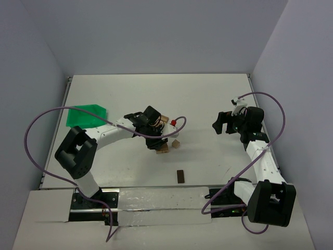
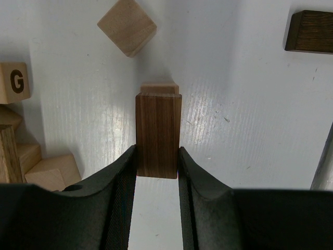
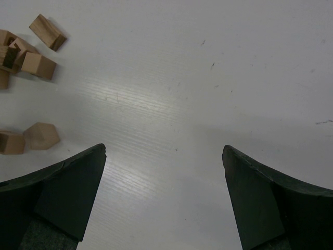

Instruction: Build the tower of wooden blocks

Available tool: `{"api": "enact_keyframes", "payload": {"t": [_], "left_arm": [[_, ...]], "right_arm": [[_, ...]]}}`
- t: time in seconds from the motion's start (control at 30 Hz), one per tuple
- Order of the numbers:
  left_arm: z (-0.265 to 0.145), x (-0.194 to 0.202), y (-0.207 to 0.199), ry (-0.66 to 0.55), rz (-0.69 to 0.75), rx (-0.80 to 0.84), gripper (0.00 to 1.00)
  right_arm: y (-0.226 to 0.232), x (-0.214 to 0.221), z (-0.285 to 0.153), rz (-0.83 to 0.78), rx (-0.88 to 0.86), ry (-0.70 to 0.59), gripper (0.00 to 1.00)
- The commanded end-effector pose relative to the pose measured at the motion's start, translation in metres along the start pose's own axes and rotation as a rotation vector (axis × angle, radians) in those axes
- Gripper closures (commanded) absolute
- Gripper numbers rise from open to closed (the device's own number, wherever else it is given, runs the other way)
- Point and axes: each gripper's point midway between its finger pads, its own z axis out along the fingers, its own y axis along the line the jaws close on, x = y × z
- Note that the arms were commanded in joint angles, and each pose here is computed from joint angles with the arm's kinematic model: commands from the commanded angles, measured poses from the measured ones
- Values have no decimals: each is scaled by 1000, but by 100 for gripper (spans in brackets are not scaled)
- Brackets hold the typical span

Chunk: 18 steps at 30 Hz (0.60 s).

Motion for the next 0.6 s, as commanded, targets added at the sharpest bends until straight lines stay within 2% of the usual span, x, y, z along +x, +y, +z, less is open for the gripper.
{"api": "enact_keyframes", "payload": {"t": [0.0,0.57], "left_arm": [[4,-14,2,-48,37,7,67],[9,-11,2,-36,45,-10,63]], "right_arm": [[-2,-28,-4,-39,4,-61,0],[-2,-26,-3,-38,4,-53,0]]}}
